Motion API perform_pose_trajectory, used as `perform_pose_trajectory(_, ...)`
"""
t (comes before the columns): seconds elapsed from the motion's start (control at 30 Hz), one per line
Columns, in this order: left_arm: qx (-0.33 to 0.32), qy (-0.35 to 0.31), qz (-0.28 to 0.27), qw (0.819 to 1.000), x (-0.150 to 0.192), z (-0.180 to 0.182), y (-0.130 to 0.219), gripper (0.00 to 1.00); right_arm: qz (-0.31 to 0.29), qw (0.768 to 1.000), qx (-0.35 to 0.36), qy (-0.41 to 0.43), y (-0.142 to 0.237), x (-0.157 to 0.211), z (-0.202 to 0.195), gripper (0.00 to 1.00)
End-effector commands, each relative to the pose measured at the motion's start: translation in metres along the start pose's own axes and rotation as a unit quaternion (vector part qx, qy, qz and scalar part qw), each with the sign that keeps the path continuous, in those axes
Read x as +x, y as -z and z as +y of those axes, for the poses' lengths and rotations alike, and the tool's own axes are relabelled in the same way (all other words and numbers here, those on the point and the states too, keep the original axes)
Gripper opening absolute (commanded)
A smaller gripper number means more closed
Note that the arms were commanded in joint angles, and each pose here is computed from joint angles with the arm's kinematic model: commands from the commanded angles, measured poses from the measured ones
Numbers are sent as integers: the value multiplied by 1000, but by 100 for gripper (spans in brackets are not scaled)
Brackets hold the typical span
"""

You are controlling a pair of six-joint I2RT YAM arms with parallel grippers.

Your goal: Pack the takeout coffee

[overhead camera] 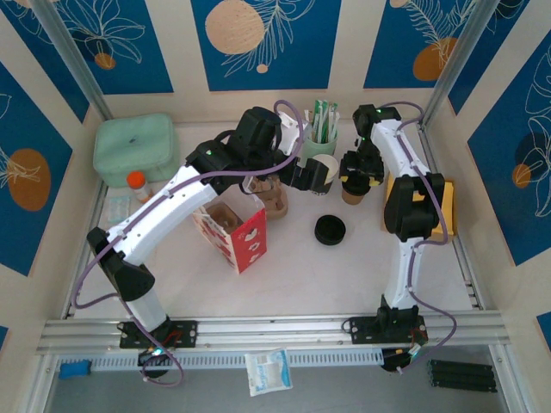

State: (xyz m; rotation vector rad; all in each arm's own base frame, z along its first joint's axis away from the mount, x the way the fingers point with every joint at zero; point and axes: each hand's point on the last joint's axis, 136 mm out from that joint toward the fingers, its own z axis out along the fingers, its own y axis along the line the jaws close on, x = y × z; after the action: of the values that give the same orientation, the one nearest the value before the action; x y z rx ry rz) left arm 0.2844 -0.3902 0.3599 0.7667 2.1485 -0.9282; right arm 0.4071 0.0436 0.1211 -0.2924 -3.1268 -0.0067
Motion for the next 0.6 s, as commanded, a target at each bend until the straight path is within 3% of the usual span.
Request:
perform_pose_trajectory(0.0,16,-14,4,1000,0,-10,-1,99,12,1000,4,8,-2,0,-1,76)
perform_pose_trajectory(0.57,20,-11,1,1000,-2,-12,-1,99,22,999,17,17,-11,-2,-4,76)
